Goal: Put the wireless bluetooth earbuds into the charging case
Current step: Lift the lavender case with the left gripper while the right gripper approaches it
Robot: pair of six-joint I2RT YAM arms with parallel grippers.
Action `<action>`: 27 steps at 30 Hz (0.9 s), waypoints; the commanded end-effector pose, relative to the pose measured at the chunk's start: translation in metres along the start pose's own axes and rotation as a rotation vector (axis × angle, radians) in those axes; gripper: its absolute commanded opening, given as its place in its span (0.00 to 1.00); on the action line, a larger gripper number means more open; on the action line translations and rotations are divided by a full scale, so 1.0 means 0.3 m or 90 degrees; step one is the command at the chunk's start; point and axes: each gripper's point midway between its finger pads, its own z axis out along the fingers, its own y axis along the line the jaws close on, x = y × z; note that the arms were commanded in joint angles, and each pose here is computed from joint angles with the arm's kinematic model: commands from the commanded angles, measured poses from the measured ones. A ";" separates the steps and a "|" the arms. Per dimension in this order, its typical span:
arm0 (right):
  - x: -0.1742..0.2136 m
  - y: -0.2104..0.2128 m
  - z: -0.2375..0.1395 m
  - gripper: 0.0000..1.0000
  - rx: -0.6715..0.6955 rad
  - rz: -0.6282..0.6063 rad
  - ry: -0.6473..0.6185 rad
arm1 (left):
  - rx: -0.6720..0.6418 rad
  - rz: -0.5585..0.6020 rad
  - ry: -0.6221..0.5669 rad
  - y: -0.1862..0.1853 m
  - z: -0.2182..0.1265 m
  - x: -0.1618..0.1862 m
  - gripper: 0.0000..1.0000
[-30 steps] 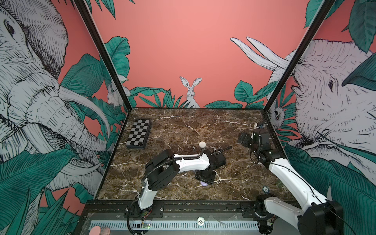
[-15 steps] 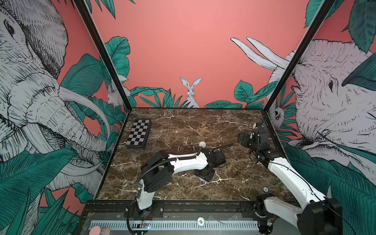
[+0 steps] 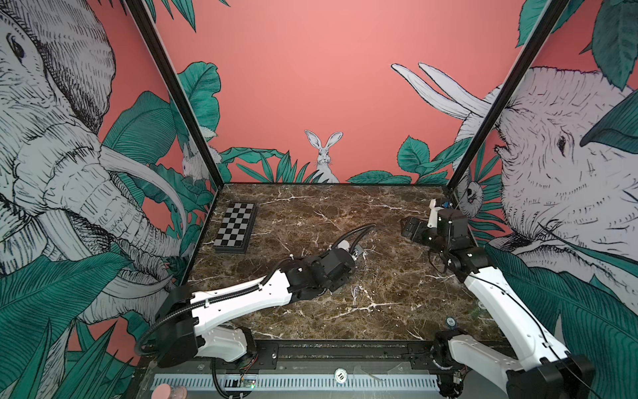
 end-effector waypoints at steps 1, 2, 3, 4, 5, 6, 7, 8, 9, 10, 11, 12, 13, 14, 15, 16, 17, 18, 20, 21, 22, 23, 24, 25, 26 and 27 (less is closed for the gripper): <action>0.038 0.118 -0.042 0.98 -0.112 0.002 0.072 | -0.012 0.134 -0.082 0.054 -0.030 -0.045 0.00; 0.056 0.145 -0.045 0.98 -0.141 0.006 0.101 | -0.019 0.164 -0.090 0.063 -0.031 -0.030 0.00; 0.074 0.173 -0.049 0.98 -0.170 0.008 0.125 | -0.030 0.177 -0.094 0.081 -0.032 -0.019 0.00; 0.096 0.204 -0.054 0.97 -0.206 0.011 0.151 | -0.026 0.186 -0.096 0.094 -0.038 -0.008 0.00; 0.118 0.233 -0.062 0.97 -0.238 0.009 0.175 | -0.027 0.185 -0.099 0.114 -0.047 -0.003 0.00; 0.142 0.255 -0.069 0.96 -0.257 0.002 0.195 | -0.034 0.176 -0.110 0.135 -0.055 -0.004 0.00; 0.161 0.271 -0.075 0.96 -0.269 -0.010 0.209 | -0.031 0.175 -0.120 0.141 -0.066 -0.002 0.00; 0.187 0.289 -0.080 0.96 -0.277 -0.028 0.227 | -0.020 0.189 -0.132 0.132 -0.076 0.000 0.00; 0.209 0.304 -0.084 0.96 -0.284 -0.046 0.243 | -0.010 0.205 -0.138 0.117 -0.076 0.011 0.00; 0.240 0.328 -0.089 0.96 -0.295 -0.069 0.265 | -0.002 0.218 -0.139 0.104 -0.071 0.023 0.00; 0.262 0.350 -0.092 0.96 -0.304 -0.090 0.279 | 0.009 0.225 -0.139 0.090 -0.068 0.038 0.00; 0.284 0.371 -0.094 0.96 -0.316 -0.103 0.292 | 0.025 0.230 -0.145 0.071 -0.068 0.048 0.00; 0.299 0.388 -0.096 0.96 -0.331 -0.109 0.300 | 0.048 0.235 -0.151 0.048 -0.074 0.057 0.00; 0.314 0.402 -0.095 0.96 -0.340 -0.114 0.306 | 0.074 0.239 -0.160 0.024 -0.085 0.063 0.00; 0.325 0.412 -0.092 0.96 -0.346 -0.119 0.308 | 0.097 0.235 -0.170 0.002 -0.094 0.067 0.00; 0.334 0.420 -0.091 0.96 -0.351 -0.123 0.311 | 0.124 0.236 -0.179 -0.024 -0.102 0.074 0.00; 0.342 0.432 -0.093 0.96 -0.363 -0.128 0.313 | 0.152 0.237 -0.193 -0.051 -0.115 0.076 0.00; 0.354 0.443 -0.093 0.96 -0.376 -0.129 0.317 | 0.182 0.229 -0.209 -0.077 -0.132 0.076 0.00; 0.370 0.463 -0.093 0.96 -0.398 -0.126 0.321 | 0.215 0.221 -0.230 -0.104 -0.156 0.073 0.00; 0.378 0.473 -0.097 0.96 -0.410 -0.126 0.324 | 0.220 0.219 -0.234 -0.109 -0.161 0.074 0.00; 0.389 0.482 -0.100 0.96 -0.421 -0.126 0.328 | 0.220 0.215 -0.238 -0.110 -0.160 0.072 0.00; 0.395 0.492 -0.104 0.95 -0.431 -0.129 0.328 | 0.224 0.215 -0.239 -0.115 -0.157 0.073 0.00; 0.405 0.502 -0.108 0.94 -0.444 -0.129 0.334 | 0.233 0.216 -0.237 -0.124 -0.153 0.075 0.00; 0.413 0.510 -0.111 0.93 -0.454 -0.126 0.339 | 0.239 0.216 -0.234 -0.129 -0.149 0.074 0.00; 0.421 0.517 -0.113 0.91 -0.461 -0.124 0.348 | 0.246 0.219 -0.231 -0.135 -0.145 0.073 0.00; 0.426 0.519 -0.114 0.88 -0.464 -0.122 0.353 | 0.250 0.223 -0.224 -0.139 -0.138 0.077 0.00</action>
